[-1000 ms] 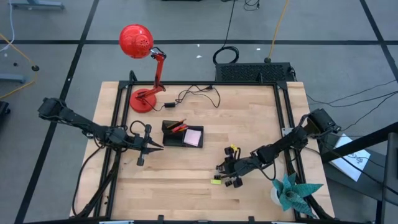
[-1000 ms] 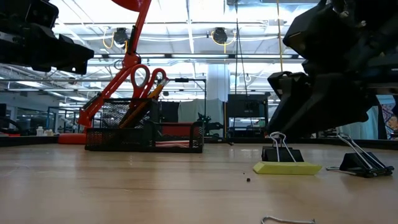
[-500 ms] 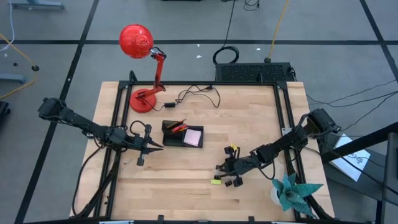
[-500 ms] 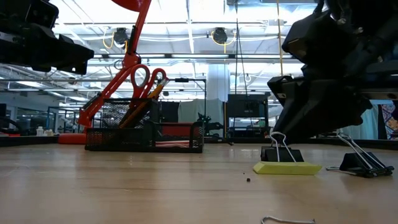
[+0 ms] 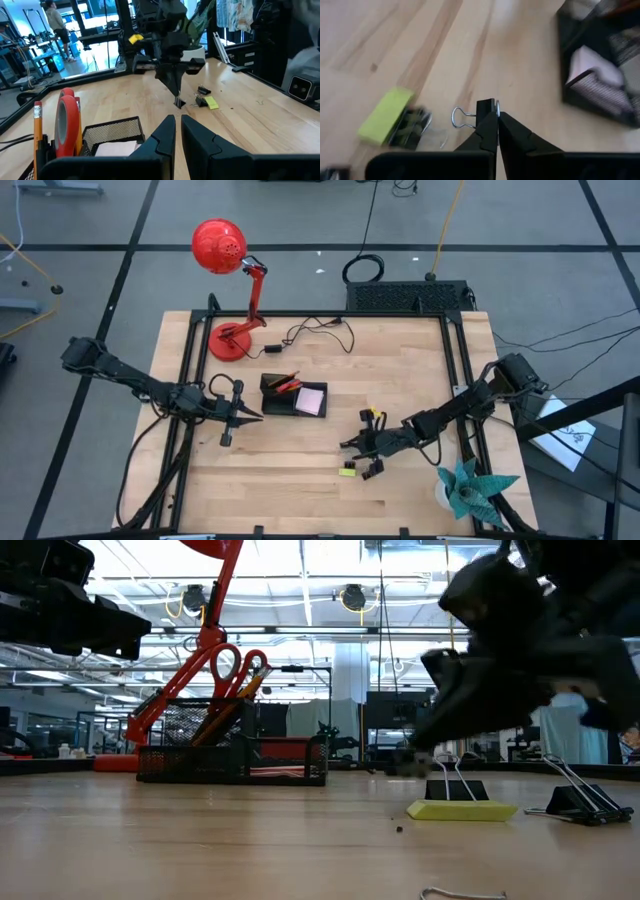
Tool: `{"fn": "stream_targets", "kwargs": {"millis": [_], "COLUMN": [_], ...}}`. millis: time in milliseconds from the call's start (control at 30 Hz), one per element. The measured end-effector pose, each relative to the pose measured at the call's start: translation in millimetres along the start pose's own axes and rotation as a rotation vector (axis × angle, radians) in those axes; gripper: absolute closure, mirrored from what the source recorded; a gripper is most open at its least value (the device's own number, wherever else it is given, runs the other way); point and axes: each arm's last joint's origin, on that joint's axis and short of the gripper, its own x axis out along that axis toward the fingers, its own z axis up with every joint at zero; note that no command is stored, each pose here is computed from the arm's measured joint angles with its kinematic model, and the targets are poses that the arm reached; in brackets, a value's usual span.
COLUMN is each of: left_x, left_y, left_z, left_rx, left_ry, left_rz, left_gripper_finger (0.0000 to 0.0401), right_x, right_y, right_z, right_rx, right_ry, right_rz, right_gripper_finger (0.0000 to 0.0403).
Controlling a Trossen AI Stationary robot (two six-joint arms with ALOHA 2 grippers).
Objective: Pick and place office supplies into organizer
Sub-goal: Put the top binder clip into the desk organizer
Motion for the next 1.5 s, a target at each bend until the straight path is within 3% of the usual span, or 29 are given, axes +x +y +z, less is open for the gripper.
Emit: {"fn": "stream_targets", "kwargs": {"millis": [233,400,567,633,833,1033,1133,1267,1500], "left_x": [0.0,0.0,0.0,-0.1,-2.8,-2.6,-1.0,-2.0,-9.7], "left_y": [0.0,0.0,0.1,1.4,7.8,6.7,6.5,4.2,3.0], "left_z": [0.1,0.1,0.1,-0.7,-15.7,-6.0,5.1,6.8,8.6], "left_rx": [0.000,0.000,-0.002,-0.041,-0.139,-0.085,-0.046,0.025,-0.108], "left_ry": [-0.001,-0.001,0.000,0.011,0.158,0.078,0.069,0.239,0.413], "left_rz": [0.000,0.000,0.006,0.053,0.330,0.363,0.450,0.623,0.685], "left_gripper_finger": [0.0364,0.0364,0.0364,0.0364,0.0364,0.0364,0.0364,0.0364,0.0364], "right_x": [4.3,13.4,20.1,20.9,21.9,21.8,22.0,22.4,22.6], "right_y": [-23.3,-42.5,-57.6,-62.3,-68.7,-68.3,-67.7,-67.0,-66.8], "right_z": [23.3,49.3,64.6,64.8,63.8,63.9,63.0,60.3,59.3], "right_rx": [0.007,-0.019,-0.054,-0.051,-0.042,-0.042,-0.044,-0.049,-0.042], "right_ry": [-0.156,-0.209,-0.189,-0.189,-0.186,-0.186,-0.176,-0.147,-0.137], "right_rz": [-0.085,-0.015,-0.041,-0.055,-0.075,-0.074,-0.071,-0.065,-0.062], "right_gripper_finger": [0.0402,0.0402,0.0402,0.0402,0.0402,0.0403,0.0403,0.0403,0.0403]}}
